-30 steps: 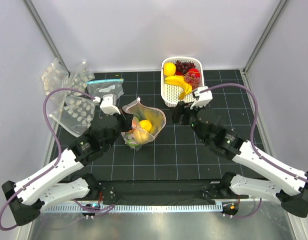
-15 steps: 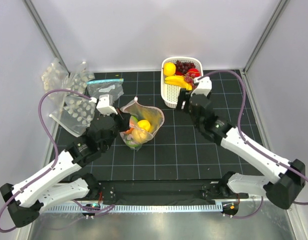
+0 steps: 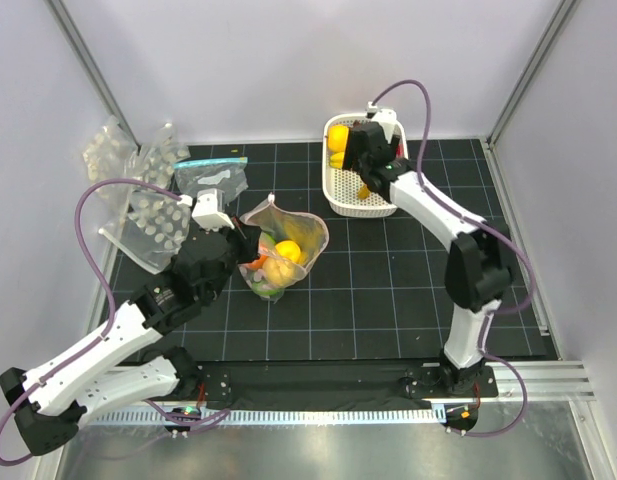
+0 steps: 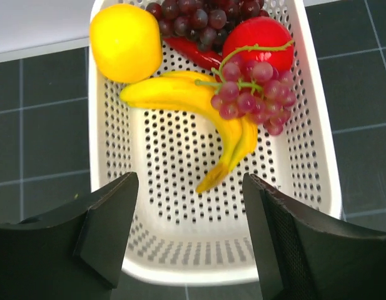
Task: Place the food in the zip-top bag and seal the zipper
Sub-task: Adjust the bin at the center of the board.
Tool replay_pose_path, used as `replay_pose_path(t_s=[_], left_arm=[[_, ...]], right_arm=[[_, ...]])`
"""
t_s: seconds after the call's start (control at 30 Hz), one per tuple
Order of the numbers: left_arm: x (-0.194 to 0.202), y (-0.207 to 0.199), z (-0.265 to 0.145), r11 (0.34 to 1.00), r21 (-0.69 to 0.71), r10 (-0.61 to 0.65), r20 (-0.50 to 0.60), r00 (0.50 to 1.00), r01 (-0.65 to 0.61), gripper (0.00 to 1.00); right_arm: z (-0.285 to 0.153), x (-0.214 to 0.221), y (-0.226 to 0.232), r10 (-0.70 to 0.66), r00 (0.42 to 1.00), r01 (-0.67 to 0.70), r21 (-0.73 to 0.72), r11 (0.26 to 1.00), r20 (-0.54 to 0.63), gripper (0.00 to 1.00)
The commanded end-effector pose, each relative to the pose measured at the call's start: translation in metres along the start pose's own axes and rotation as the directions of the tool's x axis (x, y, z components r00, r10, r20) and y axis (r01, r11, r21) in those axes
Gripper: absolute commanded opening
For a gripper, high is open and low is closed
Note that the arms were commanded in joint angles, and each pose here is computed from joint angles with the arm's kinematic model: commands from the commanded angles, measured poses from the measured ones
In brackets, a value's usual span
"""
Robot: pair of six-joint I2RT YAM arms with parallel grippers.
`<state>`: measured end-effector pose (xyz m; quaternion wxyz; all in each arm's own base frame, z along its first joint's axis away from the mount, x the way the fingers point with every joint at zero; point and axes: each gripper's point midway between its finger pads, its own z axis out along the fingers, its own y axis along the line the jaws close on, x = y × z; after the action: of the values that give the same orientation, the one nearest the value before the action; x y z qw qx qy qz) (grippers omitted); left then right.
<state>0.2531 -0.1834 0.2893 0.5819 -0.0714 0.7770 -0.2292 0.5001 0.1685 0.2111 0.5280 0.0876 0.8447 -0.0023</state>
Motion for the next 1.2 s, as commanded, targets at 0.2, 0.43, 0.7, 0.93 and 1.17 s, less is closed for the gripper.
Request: replay_pose_path(t_s=[0.2,0.43,0.7,0.93,1.17], left_arm=[[-0.014,-0.004,-0.002,0.999,0.014,-0.042,0.051,0.998,0.041,0.0],[-0.013,-0.004,-0.001,0.999,0.009,-0.036,0.049,0.998,0.036,0.0],[-0.012,-0.002,0.0,0.999,0.003,-0.032,0.049,0.998,0.032,0.01],[-0.011,-0.002,0.002,1.0,-0.003,-0.026,0.046,0.999,0.026,0.0],[-0.012,-0.001,0.0,1.0,-0.006,-0.029,0.052,0.998,0.029,0.0]], right_arm=[[0.071,0.029,-0.012,-0.077,0.99,0.088,0.091,0.992,-0.117,0.73],[0.069,0.074,-0.029,-0.141,0.957,0.172,0.107,0.979,-0.252,0.73],[0.043,0.123,-0.055,-0.206,0.884,0.27,0.099,0.958,-0.42,0.73],[0.015,0.12,-0.073,-0.195,0.892,0.269,0.13,0.954,-0.408,0.73],[-0.007,0.068,-0.077,-0.132,0.97,0.166,0.159,0.973,-0.203,0.75]])
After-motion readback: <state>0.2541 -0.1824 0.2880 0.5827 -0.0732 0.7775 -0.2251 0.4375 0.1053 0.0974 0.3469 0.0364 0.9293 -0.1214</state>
